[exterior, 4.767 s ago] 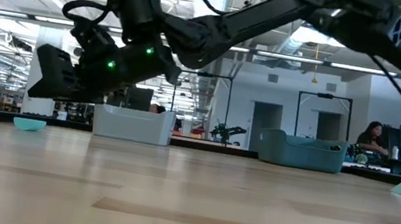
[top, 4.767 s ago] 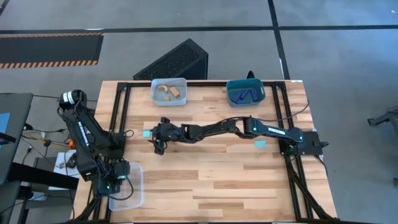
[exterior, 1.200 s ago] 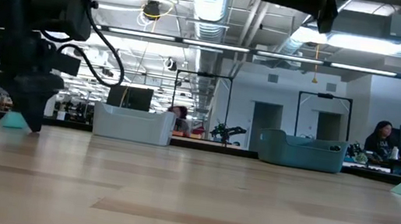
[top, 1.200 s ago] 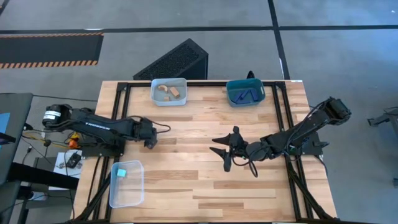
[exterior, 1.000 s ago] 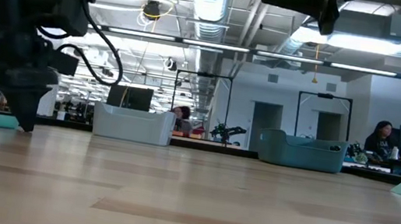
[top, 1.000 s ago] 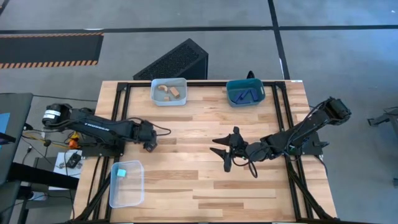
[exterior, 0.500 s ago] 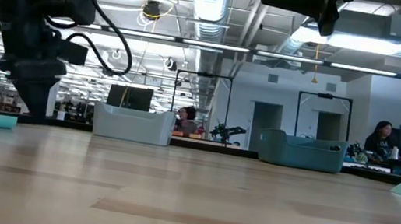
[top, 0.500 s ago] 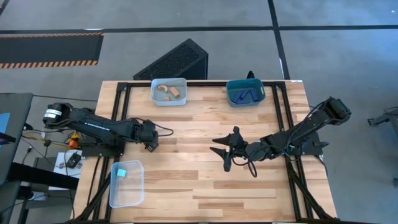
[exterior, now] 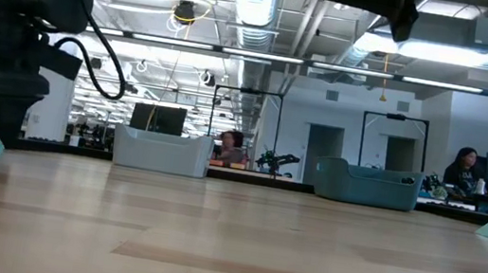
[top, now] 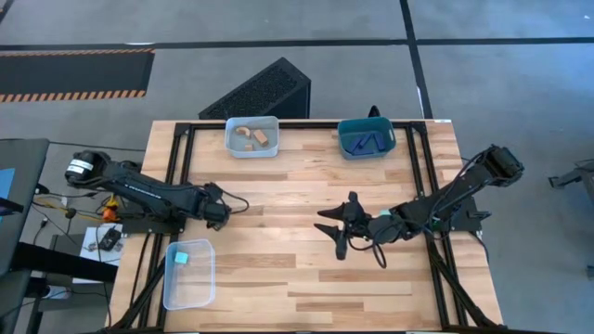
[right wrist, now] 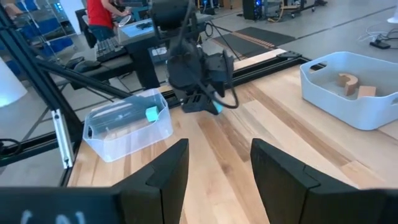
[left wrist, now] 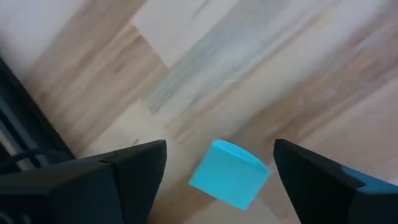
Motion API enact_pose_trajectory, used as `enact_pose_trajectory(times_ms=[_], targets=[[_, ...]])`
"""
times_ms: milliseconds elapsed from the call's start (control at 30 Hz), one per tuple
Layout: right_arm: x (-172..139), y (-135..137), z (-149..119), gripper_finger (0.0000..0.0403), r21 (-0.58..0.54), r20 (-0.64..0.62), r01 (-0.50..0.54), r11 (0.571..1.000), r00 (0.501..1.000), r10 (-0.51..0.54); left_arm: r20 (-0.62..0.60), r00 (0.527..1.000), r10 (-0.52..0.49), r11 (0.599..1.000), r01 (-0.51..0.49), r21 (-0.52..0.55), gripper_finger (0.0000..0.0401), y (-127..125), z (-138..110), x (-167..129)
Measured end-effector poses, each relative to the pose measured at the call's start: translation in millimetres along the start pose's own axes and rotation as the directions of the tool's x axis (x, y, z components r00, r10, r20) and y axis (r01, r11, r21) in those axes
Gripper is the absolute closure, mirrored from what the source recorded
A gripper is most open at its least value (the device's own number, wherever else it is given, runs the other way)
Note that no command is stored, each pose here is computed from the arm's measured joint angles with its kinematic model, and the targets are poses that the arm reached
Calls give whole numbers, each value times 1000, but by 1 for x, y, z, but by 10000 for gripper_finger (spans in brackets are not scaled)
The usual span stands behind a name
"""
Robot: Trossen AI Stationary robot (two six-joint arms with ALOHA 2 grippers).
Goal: Sort & place blocks by color
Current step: Put the light blue block into the transparent bin
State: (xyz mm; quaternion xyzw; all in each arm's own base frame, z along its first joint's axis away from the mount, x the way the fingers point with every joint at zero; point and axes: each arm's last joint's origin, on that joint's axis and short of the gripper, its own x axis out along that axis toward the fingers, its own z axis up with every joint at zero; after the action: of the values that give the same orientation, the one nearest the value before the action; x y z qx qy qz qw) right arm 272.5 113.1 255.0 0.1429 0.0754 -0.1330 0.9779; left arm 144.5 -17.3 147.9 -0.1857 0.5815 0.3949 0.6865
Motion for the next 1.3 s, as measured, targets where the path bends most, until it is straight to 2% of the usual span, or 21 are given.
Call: enact_pose_trajectory(times_ms=[400,633,933,1067,1300], targets=[[5,-6,2,207,19,5,23,1000,1000,-23,-41,998,-39,998,41,54,110,-5,-8,-3],[4,-5,2,207,19,4,20,1000,1000,-20,-85,995,-56,995,63,80,110,-2,-16,9],[5,-6,2,207,21,5,19,1000,1000,-20,-67,996,-63,981,75,180,116,-2,-16,11],[5,-6,2,207,20,5,20,1000,1000,-20,-65,995,-76,973,88,213,154,-3,-16,11],[5,-6,2,207,19,3,20,1000,1000,-20,-71,992,-103,962,118,248,271,-5,-15,11]])
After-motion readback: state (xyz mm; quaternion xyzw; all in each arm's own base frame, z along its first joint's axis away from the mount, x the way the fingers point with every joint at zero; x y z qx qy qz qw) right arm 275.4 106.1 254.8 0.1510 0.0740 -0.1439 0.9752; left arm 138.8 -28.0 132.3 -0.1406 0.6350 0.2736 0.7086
